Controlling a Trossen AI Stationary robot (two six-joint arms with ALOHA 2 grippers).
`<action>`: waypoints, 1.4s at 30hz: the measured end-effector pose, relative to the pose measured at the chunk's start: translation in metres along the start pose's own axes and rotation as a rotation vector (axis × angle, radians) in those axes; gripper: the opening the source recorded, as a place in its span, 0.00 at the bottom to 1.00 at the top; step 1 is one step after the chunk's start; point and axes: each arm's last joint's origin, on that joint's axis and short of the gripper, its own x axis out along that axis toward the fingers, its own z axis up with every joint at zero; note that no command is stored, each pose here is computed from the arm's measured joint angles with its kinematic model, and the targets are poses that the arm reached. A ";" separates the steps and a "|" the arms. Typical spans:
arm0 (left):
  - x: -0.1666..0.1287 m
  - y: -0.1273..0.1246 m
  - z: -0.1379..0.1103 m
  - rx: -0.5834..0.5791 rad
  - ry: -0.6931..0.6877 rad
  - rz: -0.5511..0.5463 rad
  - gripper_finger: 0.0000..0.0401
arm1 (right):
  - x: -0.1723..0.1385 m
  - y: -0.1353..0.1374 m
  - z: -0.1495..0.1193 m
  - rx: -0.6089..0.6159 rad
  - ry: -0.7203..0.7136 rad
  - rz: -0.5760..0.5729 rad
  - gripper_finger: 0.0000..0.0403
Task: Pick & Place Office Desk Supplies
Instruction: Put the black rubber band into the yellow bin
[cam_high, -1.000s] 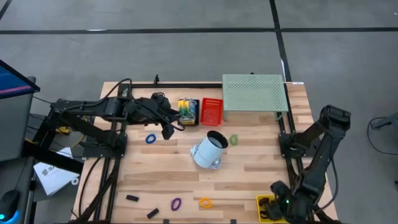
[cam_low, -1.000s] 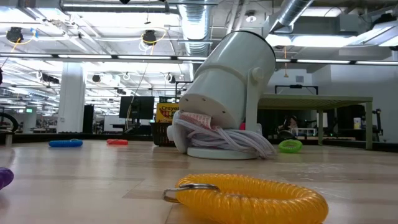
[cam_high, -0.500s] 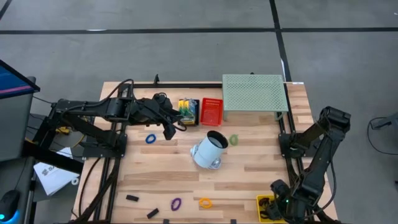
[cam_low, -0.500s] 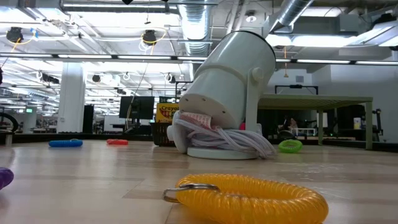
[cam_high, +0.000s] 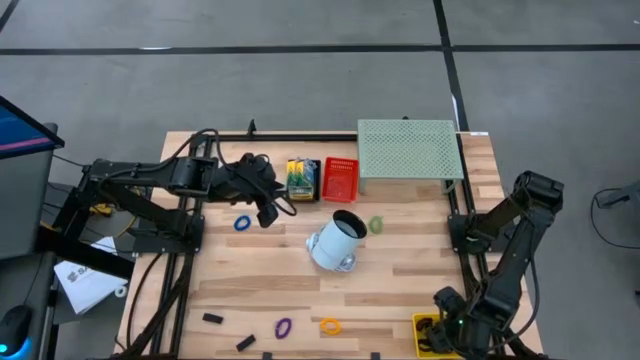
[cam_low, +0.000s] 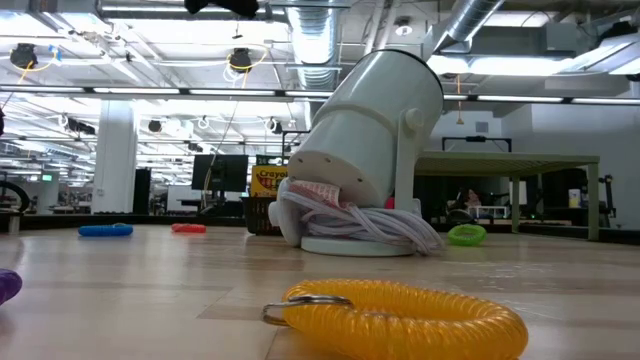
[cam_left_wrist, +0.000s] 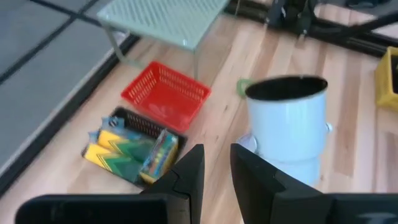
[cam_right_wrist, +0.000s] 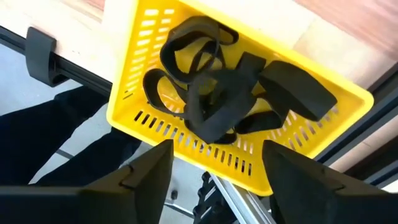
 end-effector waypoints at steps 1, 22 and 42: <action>0.000 0.000 -0.001 -0.006 0.009 -0.001 0.18 | 0.000 0.000 0.001 0.000 -0.001 -0.002 0.60; 0.029 -0.053 -0.143 -0.017 0.627 -0.383 0.18 | -0.002 0.011 0.003 0.033 0.030 0.055 0.52; 0.007 -0.088 -0.256 -0.615 1.064 -0.241 0.35 | -0.009 0.020 0.011 0.061 0.018 0.089 0.53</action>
